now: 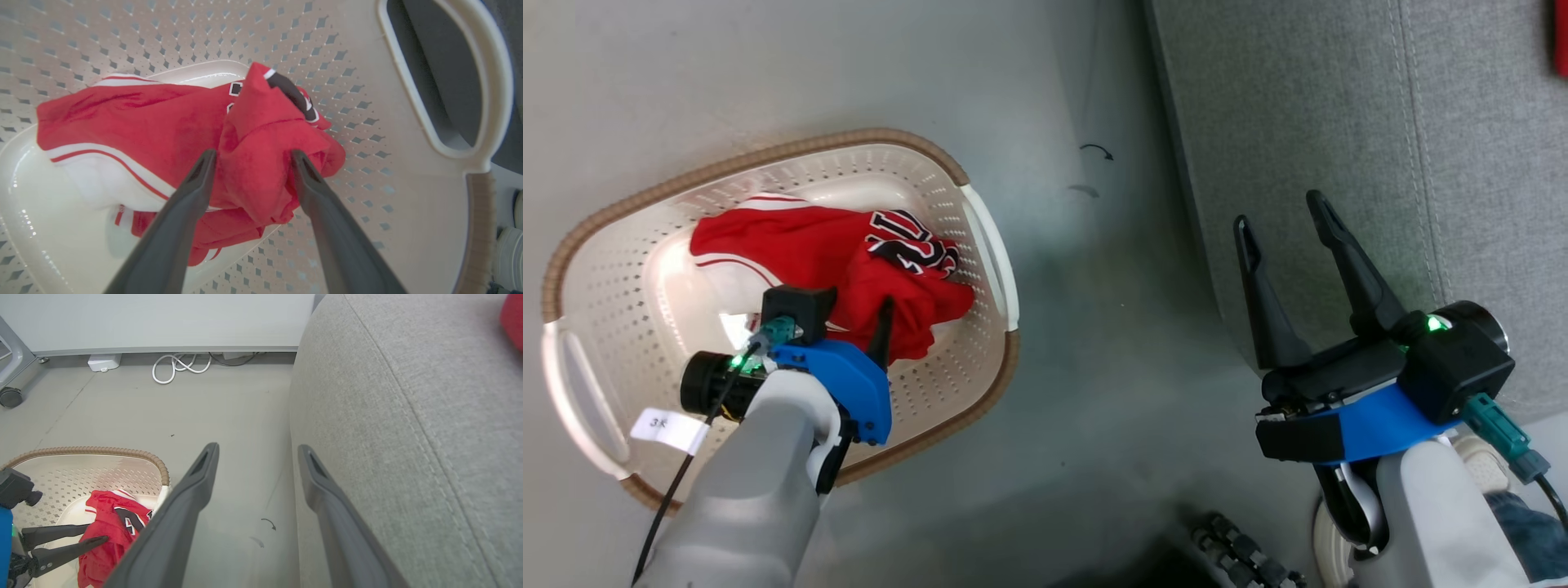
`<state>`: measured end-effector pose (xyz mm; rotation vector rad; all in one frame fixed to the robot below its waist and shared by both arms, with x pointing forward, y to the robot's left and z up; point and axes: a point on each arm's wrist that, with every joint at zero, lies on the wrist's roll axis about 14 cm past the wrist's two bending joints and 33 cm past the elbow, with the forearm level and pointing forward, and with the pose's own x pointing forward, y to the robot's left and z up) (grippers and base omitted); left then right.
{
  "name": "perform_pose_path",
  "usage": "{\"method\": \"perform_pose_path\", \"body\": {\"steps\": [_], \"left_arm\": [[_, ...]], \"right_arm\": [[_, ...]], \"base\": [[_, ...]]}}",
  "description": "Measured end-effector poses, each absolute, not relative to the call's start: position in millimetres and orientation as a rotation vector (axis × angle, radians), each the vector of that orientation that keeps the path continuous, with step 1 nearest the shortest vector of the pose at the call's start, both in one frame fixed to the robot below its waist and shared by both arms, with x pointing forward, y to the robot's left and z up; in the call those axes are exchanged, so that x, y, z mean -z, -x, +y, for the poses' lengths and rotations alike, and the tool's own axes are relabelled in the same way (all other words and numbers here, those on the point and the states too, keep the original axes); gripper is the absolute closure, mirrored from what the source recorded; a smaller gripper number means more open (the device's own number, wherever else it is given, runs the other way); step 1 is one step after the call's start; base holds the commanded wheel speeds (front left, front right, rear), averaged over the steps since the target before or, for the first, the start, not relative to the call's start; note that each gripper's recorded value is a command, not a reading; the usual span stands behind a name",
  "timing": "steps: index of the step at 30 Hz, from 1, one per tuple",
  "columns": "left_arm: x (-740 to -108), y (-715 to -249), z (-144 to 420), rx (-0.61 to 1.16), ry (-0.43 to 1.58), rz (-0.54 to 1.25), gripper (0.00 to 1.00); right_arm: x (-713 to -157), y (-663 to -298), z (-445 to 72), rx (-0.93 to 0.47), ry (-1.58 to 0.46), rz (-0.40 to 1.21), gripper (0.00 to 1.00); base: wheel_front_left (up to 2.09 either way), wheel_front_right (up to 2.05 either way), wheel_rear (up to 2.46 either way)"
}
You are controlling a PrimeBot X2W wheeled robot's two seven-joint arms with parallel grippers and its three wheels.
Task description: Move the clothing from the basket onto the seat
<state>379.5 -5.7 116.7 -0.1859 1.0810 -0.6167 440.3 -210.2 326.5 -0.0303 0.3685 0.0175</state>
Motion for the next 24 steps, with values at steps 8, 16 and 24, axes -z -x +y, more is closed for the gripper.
{"method": "perform_pose_path", "body": {"steps": [8, 16, 24], "left_arm": [[-100, -373, -7, 0.609, 0.173, 1.167, 0.24], [-101, -372, -13, 0.622, 0.18, 1.167, 1.0], [-102, -377, -11, 0.619, 0.183, 1.151, 1.0]], "right_arm": [[-319, -436, -214, -0.006, 0.037, 0.387, 0.0], [-316, -436, -209, -0.019, 0.022, 0.389, 0.0], [-316, -441, -206, -0.03, 0.02, 0.38, 0.0]], "base": [[0.0, 0.0, 0.0], [0.0, 0.0, 0.0], [0.0, 0.0, 0.0]]}}
